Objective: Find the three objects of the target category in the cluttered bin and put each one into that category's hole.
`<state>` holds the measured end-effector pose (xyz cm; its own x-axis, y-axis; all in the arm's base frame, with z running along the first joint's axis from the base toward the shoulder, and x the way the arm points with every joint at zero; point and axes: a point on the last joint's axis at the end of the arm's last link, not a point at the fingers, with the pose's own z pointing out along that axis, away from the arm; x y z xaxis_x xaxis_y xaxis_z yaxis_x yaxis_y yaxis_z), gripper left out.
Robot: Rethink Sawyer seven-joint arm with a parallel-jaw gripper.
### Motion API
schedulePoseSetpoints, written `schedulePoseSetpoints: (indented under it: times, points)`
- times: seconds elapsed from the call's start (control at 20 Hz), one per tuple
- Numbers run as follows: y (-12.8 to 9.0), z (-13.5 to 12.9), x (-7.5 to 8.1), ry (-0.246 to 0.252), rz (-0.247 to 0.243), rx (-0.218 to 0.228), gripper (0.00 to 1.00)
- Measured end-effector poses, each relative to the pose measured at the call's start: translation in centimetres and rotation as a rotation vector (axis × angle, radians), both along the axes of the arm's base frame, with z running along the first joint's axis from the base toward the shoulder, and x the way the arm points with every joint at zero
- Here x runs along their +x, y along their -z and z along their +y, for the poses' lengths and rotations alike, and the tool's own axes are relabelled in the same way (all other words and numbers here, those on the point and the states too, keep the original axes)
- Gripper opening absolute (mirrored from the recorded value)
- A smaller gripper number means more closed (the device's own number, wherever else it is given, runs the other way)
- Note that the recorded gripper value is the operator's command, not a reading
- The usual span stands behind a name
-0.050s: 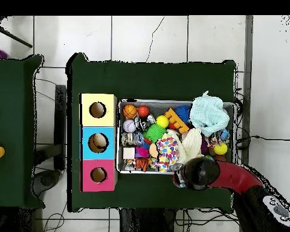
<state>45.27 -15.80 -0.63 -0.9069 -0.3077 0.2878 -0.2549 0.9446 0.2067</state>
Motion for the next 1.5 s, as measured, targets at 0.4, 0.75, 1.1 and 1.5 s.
schedulePoseSetpoints:
  times: [0.4, 0.75, 1.1, 1.5]
  points:
    - [-0.4, 0.0, 0.2, -0.006, 0.002, -0.005, 0.00]
    - [-1.4, 0.0, 0.6, -0.015, 0.007, -0.017, 0.00]
    - [-4.3, -0.4, 2.9, -0.038, -0.043, -0.063, 0.00]
    - [-7.7, -0.8, 5.2, -0.055, -0.078, -0.107, 0.00]
